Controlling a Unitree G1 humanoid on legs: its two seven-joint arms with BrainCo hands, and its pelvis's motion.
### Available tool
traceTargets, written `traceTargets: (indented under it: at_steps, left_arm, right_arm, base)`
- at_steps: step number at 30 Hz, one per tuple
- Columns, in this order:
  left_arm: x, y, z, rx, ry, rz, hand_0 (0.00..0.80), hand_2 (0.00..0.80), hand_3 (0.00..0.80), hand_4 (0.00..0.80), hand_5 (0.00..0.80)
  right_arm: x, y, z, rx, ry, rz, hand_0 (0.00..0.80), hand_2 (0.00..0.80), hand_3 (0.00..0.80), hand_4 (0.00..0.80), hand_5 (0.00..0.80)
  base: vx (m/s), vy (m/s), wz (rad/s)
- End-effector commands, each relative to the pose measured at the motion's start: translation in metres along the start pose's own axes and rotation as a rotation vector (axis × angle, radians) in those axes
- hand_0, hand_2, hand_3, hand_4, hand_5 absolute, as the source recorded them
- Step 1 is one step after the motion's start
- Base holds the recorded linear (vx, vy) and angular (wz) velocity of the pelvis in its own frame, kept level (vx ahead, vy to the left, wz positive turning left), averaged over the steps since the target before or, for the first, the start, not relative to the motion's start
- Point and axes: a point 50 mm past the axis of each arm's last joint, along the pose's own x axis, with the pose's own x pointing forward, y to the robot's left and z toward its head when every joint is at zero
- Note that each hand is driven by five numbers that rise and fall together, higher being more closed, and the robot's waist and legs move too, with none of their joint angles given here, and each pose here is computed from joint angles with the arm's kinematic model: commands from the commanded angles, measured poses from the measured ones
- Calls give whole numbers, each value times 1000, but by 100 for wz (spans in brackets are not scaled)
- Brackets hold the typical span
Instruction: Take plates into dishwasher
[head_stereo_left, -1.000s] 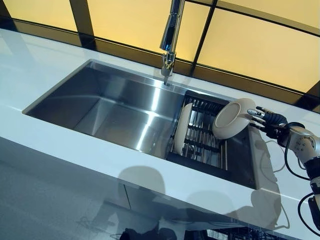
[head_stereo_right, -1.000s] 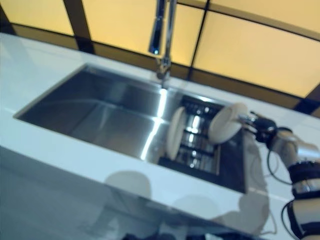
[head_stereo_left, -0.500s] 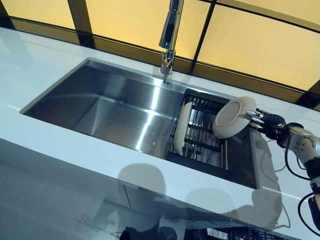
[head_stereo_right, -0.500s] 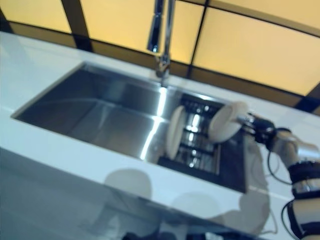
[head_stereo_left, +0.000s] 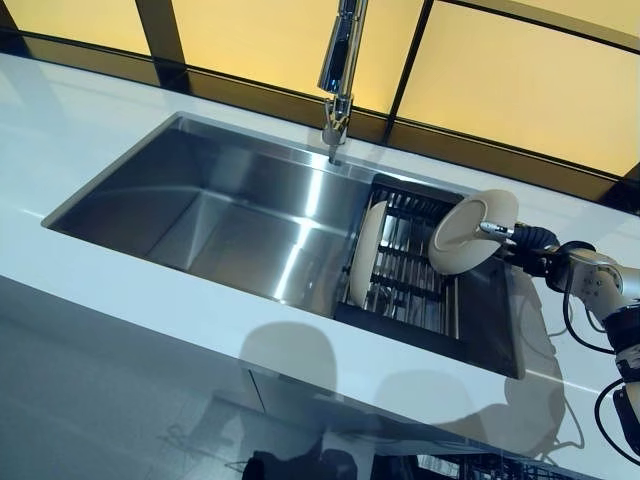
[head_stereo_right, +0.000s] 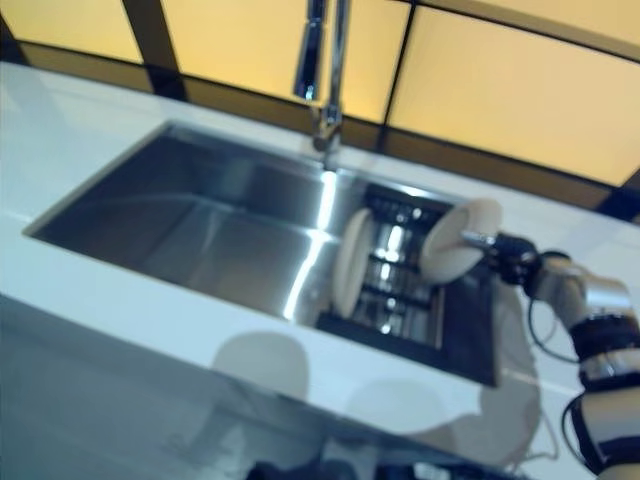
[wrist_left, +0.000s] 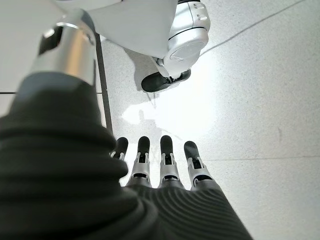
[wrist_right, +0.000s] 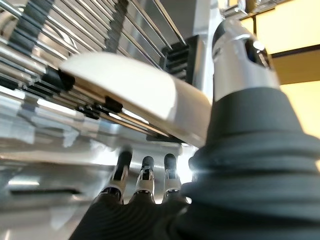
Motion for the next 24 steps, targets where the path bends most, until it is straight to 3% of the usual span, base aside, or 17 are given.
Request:
traceTargets:
  at_steps: [1,24]
  left_arm:
    - [1,3,8,23,-38,18,0,0,0,0,0]
    - [0,-9,2,52,-27,-21,0,0,0,0,0]
  right_arm:
    - [-3,11,48,-102,-129,-32,800,800,800,800,800]
    - [-17,3,79,-143,-273,-228,800,800,800,800,800]
  base:
    - [-29,41,2]
    - [-3,8,0]
